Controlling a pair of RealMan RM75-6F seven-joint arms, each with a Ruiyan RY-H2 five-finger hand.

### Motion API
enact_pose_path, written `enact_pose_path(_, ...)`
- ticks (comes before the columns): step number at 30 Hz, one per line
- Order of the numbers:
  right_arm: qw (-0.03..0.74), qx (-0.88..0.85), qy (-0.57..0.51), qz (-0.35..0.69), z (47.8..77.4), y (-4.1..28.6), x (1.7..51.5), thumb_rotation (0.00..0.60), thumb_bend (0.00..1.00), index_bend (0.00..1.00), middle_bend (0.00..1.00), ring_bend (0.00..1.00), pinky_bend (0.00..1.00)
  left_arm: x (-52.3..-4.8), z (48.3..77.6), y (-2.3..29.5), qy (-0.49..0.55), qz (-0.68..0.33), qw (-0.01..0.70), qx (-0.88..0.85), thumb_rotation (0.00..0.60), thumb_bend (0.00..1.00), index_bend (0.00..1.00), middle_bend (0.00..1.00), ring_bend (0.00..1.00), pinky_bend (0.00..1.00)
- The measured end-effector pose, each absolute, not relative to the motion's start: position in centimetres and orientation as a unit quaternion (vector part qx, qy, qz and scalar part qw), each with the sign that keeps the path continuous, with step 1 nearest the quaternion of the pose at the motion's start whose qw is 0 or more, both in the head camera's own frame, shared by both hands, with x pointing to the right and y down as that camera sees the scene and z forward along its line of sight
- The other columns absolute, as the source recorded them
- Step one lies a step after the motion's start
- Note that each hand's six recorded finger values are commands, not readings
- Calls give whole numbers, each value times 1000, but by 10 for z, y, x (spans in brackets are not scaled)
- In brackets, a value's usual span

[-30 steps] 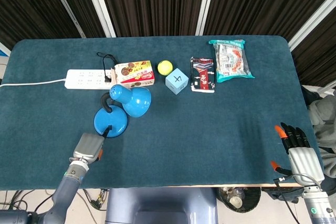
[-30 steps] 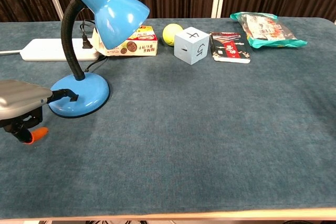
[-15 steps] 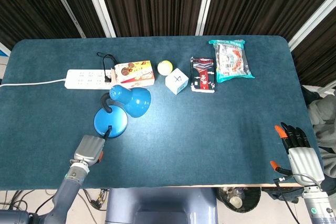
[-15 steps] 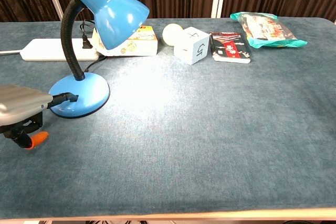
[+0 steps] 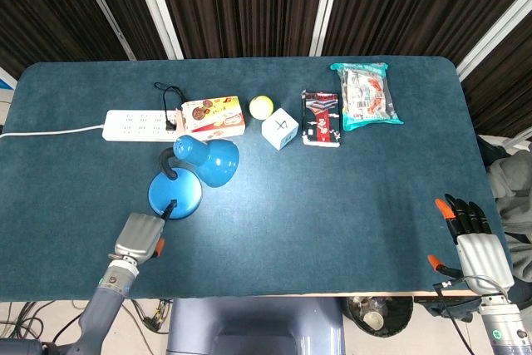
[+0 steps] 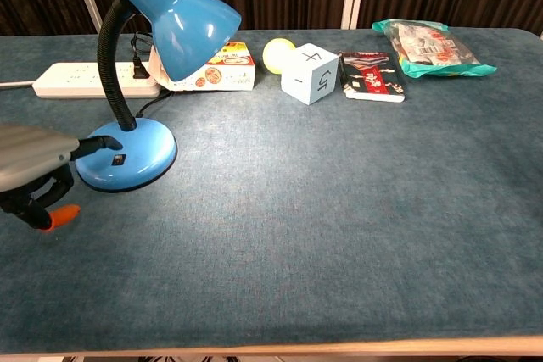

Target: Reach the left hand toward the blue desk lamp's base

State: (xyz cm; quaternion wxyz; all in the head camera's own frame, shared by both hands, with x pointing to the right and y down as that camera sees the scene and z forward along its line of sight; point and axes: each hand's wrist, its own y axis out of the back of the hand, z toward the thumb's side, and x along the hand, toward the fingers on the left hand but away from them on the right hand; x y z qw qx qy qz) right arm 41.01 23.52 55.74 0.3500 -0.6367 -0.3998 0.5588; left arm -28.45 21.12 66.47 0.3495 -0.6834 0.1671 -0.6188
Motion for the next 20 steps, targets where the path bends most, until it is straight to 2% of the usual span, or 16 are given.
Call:
enact_pose_path(3, 351, -636, -399, 559, 557, 235, 410, 600, 235, 0, 0, 0, 0, -288, 651, 201, 196, -596, 378, -680, 600, 180, 0, 68, 113, 211)
enact_pose_path(6, 351, -636, -399, 559, 557, 235, 410, 600, 235, 0, 0, 0, 0, -300, 635, 195, 229, -575, 402, -675, 600, 153, 0, 0, 7, 69)
enact_pose_path(14, 356, -632, -395, 563, 558, 236, 410, 600, 235, 0, 0, 0, 0, -382, 603, 206, 296, -579, 404, -643, 600, 148, 0, 0, 0, 44)
enact_pose_path(20, 359, -630, -394, 564, 558, 235, 411, 600, 235, 0, 0, 0, 0, -423, 581, 222, 334, -564, 407, -636, 600, 149, 0, 0, 0, 38)
